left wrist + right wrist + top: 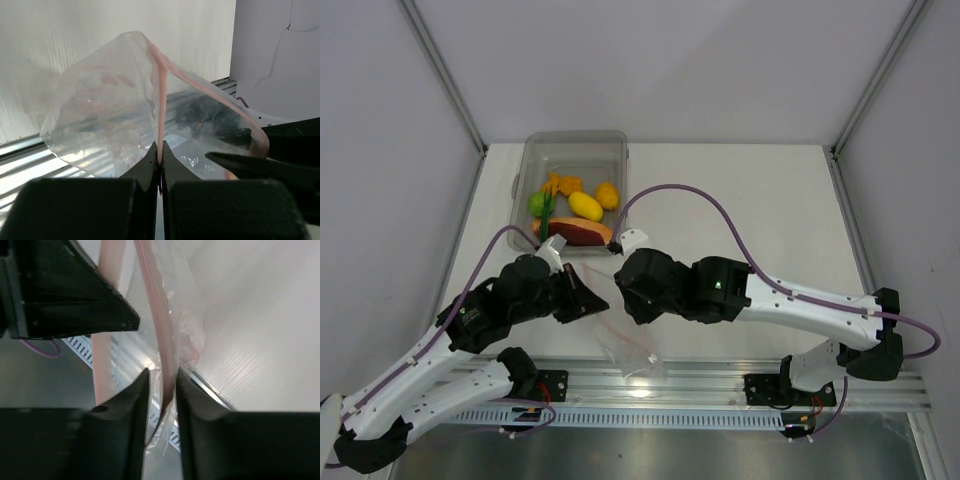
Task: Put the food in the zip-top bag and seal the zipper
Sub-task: Open the zipper of the food storage bag.
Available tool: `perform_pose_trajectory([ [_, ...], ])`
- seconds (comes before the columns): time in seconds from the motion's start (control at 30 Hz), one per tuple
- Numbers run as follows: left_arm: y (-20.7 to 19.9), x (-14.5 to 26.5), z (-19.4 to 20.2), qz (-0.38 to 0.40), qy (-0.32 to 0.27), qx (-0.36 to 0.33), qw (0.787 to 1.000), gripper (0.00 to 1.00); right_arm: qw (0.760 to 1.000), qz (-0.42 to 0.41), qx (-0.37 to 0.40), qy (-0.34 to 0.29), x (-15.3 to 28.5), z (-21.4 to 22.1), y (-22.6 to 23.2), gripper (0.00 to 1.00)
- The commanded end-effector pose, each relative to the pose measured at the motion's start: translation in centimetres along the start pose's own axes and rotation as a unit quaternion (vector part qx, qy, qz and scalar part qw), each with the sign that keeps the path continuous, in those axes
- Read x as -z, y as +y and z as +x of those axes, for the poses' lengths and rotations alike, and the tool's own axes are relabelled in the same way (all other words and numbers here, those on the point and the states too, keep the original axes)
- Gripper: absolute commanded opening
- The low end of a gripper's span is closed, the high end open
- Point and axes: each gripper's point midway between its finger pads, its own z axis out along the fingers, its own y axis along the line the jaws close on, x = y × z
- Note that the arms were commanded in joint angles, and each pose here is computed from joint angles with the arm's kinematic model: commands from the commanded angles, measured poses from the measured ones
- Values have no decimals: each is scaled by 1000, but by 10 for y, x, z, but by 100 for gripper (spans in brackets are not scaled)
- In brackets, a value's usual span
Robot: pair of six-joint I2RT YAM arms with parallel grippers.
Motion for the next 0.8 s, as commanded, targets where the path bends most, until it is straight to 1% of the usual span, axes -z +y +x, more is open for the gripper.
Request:
perform_pose_trajectory([
  [0.0,-5,1,5,28,8,-24,999,1,1000,21,-14,-18,11,0,-16,24],
  [0.03,-5,-1,7,32,12,-26,999,1,999,23,-15,-20,11,1,-18,9],
  [0.07,-7,0,12,41,24,-30,998,1,999,27,-16,-21,11,2,-21,2],
  [0.1,-11,-1,13,54,26,-33,998,1,999,34,-18,-24,14,5,-27,0],
  [0.2,-19,-3,21,76,44,-42,995,1,996,78,-20,-36,17,10,-48,0],
  [0.23,-20,-3,23,78,48,-45,995,1,992,113,-31,-52,19,7,-62,0],
  [0.27,-23,-3,25,81,52,-47,994,1,988,143,-34,-51,22,12,-75,0],
  [0.37,-31,-1,34,96,70,-53,992,1,973,218,-38,-72,31,11,-107,0],
  [0.5,-38,3,52,106,94,-63,988,1,954,293,-16,-69,45,15,-137,0],
  [0.6,-35,5,61,103,102,-65,987,1,949,308,-17,-70,53,14,-142,0],
  [0.77,-40,6,65,115,105,-72,985,0,951,294,-32,-90,69,10,-136,0],
])
